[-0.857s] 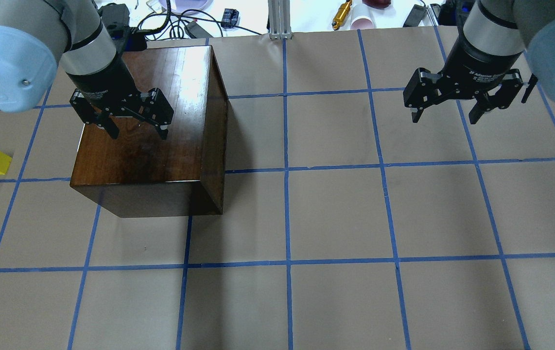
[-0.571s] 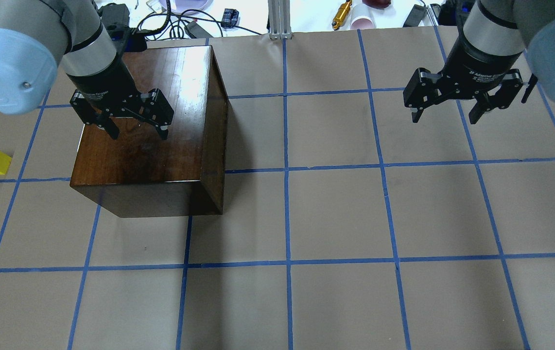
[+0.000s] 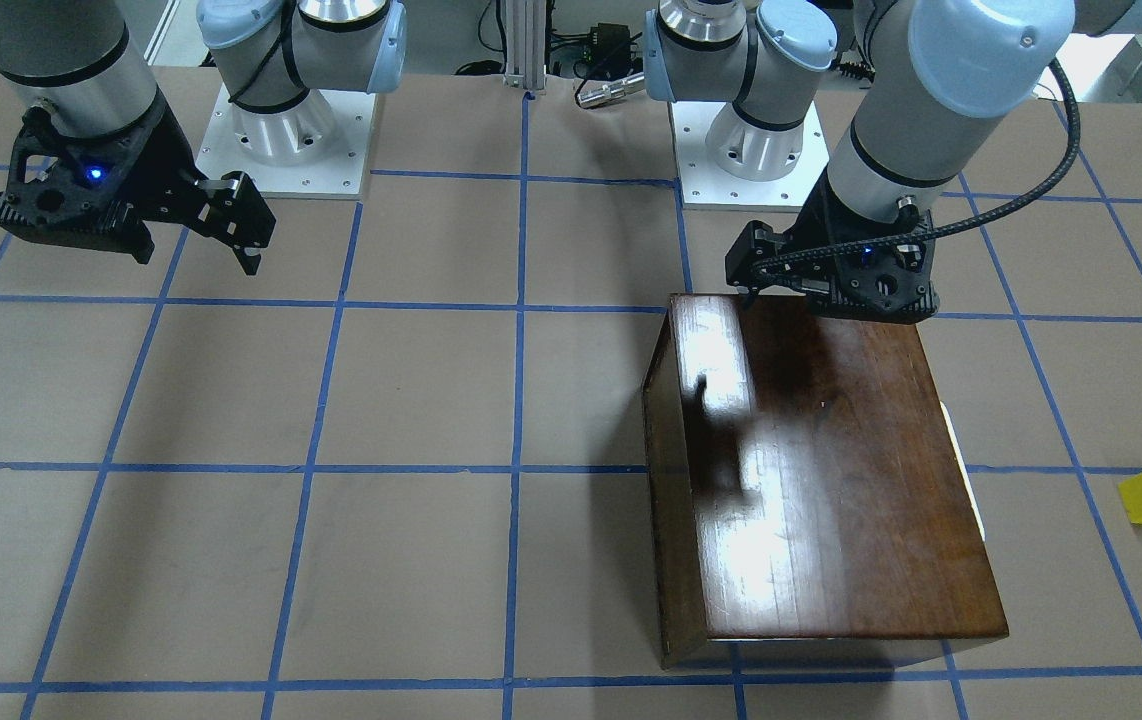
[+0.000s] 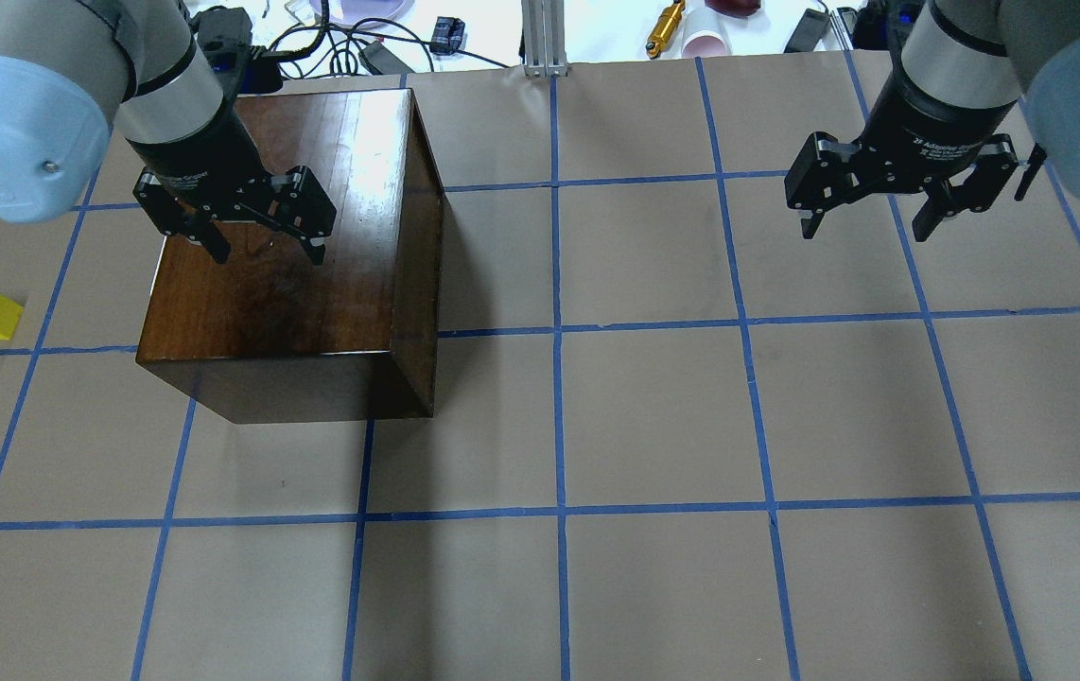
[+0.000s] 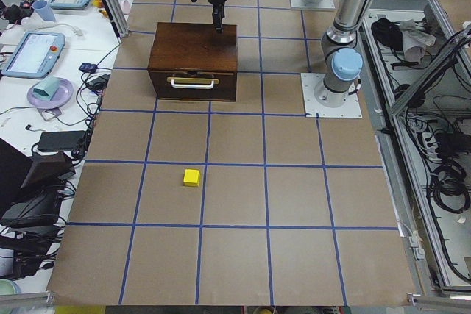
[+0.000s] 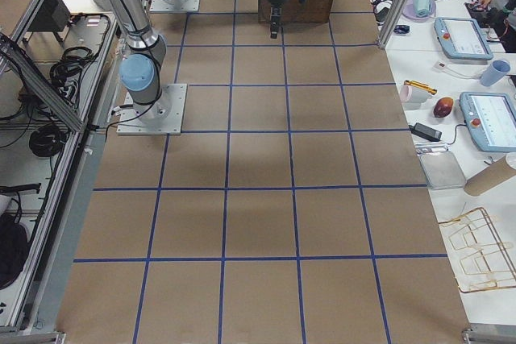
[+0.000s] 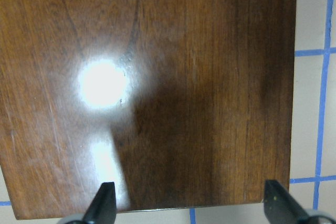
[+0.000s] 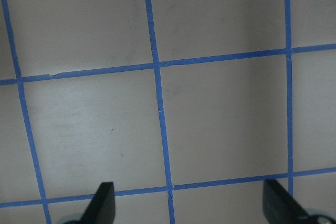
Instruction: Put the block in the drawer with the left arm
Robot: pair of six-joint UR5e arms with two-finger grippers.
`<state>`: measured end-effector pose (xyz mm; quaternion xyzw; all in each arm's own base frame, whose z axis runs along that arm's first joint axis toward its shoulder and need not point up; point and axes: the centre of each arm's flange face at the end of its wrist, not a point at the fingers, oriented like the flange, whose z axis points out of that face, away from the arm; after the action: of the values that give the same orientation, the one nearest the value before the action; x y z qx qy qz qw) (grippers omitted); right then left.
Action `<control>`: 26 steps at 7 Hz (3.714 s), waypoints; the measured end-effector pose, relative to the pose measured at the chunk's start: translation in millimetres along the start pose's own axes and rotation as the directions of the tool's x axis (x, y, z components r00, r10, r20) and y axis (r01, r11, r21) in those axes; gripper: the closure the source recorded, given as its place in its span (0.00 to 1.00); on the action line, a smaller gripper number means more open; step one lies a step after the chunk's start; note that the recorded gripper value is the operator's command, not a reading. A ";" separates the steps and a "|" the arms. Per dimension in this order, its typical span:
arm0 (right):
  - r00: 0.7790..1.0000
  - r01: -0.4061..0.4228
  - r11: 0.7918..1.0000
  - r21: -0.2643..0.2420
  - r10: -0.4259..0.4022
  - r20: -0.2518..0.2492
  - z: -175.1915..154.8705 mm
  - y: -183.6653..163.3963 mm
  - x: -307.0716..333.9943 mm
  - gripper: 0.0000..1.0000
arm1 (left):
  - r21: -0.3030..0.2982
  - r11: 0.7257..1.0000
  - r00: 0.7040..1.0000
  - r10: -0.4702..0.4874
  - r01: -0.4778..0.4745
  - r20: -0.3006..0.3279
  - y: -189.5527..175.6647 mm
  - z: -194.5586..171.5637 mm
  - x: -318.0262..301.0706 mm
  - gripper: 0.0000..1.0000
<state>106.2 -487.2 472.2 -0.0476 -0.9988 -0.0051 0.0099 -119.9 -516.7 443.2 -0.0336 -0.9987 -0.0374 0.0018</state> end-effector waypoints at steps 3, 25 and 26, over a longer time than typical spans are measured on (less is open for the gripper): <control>1.000 0.000 1.000 0.000 0.000 0.000 0.0 0.0 0.0 0.00 | 0.008 1.000 1.000 0.008 -0.008 -0.006 -0.6 -3.9 -2.6 0.00; 1.000 0.000 1.000 0.000 0.000 0.000 0.1 -0.1 0.2 0.00 | 0.171 0.985 0.974 0.006 0.034 -0.227 -63.6 51.2 -310.7 0.00; 1.000 0.000 1.000 0.000 0.000 0.000 0.1 0.0 0.1 0.00 | 0.166 0.986 0.965 0.015 0.030 -0.263 -69.5 66.4 -311.0 0.00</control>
<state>106.1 -487.2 472.1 -0.0477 -0.9988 -0.0052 0.0099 185.7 -601.7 369.9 -0.0244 -0.9894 0.0429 0.1369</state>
